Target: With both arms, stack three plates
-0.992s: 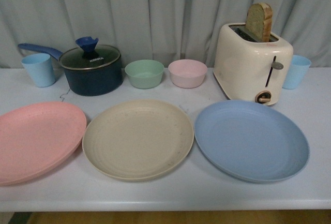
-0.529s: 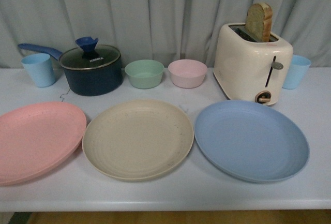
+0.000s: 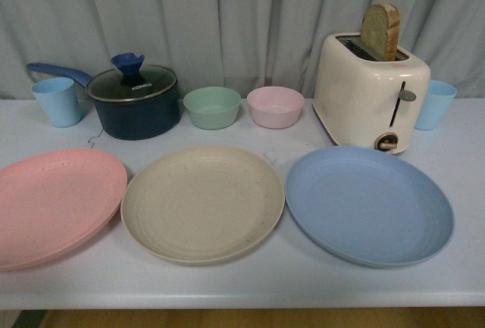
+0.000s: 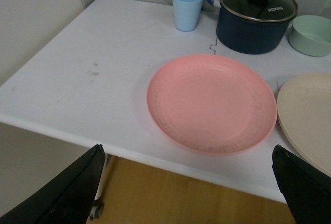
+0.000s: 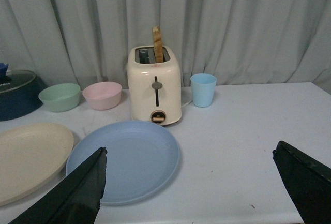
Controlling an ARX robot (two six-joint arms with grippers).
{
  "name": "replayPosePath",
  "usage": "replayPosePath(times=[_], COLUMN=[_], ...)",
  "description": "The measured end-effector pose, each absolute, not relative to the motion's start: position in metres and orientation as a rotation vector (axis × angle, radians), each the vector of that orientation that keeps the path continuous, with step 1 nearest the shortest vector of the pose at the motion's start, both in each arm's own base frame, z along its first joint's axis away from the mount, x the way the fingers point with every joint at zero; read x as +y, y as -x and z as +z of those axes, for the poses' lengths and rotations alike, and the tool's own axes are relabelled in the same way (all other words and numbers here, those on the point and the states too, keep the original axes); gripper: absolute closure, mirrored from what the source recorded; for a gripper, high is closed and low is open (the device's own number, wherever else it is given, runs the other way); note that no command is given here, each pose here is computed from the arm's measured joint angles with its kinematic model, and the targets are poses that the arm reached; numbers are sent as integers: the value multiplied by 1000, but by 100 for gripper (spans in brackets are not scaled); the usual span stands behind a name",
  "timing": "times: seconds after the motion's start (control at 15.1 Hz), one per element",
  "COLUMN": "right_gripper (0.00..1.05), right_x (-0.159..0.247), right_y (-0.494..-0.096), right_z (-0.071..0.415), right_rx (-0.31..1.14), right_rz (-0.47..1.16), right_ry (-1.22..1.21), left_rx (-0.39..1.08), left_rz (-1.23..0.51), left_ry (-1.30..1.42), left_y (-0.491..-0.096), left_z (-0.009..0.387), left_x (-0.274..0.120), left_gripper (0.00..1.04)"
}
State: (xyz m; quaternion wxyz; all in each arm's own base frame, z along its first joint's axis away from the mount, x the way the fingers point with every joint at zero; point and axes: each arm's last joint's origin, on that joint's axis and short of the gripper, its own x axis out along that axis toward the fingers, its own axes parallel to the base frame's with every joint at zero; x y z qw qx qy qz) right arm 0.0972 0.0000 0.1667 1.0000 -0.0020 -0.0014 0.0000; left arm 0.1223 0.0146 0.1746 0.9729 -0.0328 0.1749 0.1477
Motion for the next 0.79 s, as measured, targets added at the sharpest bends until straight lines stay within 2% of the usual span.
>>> replayPosePath(times=[0.4, 0.53, 0.79], right_gripper=[6, 6, 6], right_x=[0, 0, 0], right_y=[-97, -97, -97], right_z=[167, 167, 167], right_rx=[-4, -4, -4], right_rz=[0, 0, 0], right_ry=[4, 4, 4], left_rx=[619, 736, 805], left_rz=[182, 135, 110], left_ry=[44, 76, 103], left_y=[-224, -254, -305], left_z=[167, 151, 136], left_x=[52, 68, 104], left_gripper=[7, 7, 7])
